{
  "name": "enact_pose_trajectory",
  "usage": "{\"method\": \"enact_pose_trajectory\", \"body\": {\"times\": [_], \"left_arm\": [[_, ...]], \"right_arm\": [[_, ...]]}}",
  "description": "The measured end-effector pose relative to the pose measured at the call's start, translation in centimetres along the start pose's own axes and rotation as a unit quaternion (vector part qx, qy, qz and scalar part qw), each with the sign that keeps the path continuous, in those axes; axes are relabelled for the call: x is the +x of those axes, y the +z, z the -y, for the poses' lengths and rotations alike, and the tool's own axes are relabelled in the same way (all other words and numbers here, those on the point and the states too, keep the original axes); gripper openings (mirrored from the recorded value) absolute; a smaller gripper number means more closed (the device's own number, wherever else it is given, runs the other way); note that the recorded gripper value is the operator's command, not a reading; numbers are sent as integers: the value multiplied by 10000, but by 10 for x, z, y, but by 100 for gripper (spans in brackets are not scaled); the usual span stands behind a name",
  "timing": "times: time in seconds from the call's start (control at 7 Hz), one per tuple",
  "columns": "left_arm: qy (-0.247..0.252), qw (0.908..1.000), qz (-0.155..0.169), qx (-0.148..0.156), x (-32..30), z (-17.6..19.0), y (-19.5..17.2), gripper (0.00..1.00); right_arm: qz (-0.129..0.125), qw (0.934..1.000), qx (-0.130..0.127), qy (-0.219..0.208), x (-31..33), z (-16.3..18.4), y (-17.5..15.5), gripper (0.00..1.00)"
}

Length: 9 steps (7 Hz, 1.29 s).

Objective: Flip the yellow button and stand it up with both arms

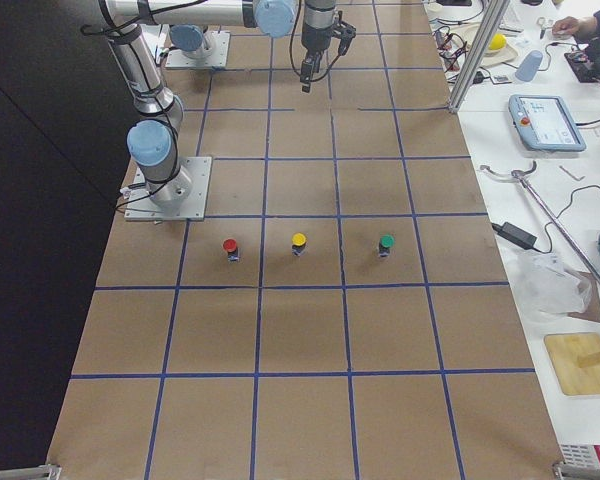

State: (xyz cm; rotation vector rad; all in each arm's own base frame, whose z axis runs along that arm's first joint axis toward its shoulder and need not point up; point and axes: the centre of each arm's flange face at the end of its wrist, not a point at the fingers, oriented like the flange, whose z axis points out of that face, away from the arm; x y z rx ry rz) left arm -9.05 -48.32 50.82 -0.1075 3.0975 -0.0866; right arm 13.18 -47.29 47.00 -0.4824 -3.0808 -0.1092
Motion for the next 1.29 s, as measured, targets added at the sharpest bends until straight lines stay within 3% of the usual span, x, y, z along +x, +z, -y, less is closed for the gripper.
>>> {"method": "enact_pose_trajectory", "body": {"times": [0.71,1.29], "left_arm": [[-7,10000,2,-1,-1,1,0,100],[-10,10000,3,-8,-2,1,1,100]], "right_arm": [[-34,9987,-34,-502,15,8,1,100],[-64,9986,-22,-533,14,3,-2,100]]}}
